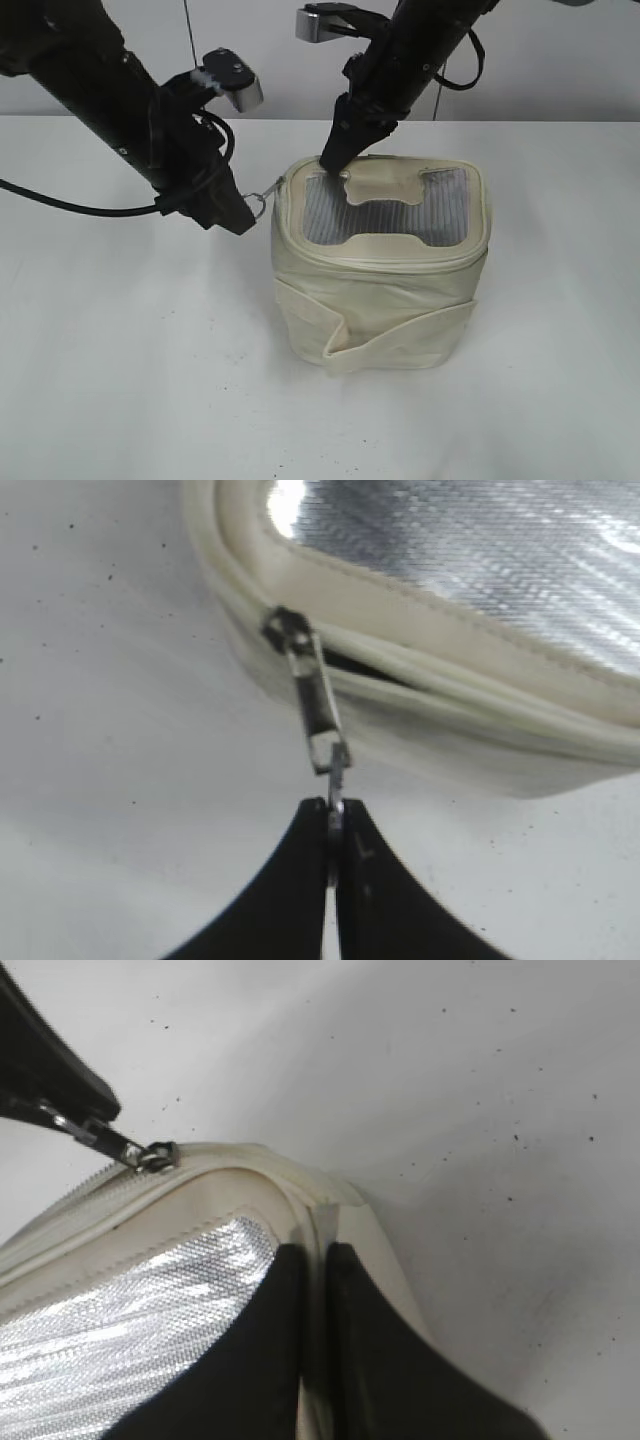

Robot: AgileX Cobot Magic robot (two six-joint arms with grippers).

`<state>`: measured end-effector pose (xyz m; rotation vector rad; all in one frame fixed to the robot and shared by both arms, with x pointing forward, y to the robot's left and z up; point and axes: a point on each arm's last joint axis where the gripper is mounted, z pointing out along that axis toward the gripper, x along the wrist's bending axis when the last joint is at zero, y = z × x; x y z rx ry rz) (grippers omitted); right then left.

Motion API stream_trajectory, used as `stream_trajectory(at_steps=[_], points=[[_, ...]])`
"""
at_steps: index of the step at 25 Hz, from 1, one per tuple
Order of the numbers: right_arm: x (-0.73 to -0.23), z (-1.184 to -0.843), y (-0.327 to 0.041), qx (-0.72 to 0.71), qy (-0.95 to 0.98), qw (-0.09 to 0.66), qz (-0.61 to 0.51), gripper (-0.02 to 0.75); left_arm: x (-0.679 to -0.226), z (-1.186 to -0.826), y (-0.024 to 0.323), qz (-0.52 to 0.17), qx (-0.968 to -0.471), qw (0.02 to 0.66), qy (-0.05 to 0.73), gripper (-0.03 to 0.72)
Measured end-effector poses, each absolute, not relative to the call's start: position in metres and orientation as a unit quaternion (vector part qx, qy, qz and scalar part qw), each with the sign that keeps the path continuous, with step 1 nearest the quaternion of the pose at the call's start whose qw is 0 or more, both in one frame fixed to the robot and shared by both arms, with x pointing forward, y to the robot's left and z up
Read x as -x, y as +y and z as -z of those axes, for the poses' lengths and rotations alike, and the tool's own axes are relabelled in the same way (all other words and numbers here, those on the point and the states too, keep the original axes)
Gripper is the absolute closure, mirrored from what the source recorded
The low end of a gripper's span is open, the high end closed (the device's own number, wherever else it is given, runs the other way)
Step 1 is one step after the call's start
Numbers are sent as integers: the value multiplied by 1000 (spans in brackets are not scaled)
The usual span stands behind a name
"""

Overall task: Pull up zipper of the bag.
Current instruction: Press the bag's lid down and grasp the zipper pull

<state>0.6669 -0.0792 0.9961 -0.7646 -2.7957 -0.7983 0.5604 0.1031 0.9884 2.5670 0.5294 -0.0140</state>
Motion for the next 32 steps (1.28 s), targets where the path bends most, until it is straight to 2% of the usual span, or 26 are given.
stream_trajectory(at_steps=[11,19,25,32], points=[[-672,-1003,-80,276,-926,48,254,721,-539,-994,98,103,-942,241,211,691],[-672,-1003,-80,280,-925,49,253,721,-492,-994,53,167,-952,199,161,691],[-671,-1003,-80,282,-924,51,254,721,-464,-993,11,114,-962,213,127,691],[-671,-1003,-79,281,-924,51,254,722,-456,-996,-12,68,-954,261,133,691]])
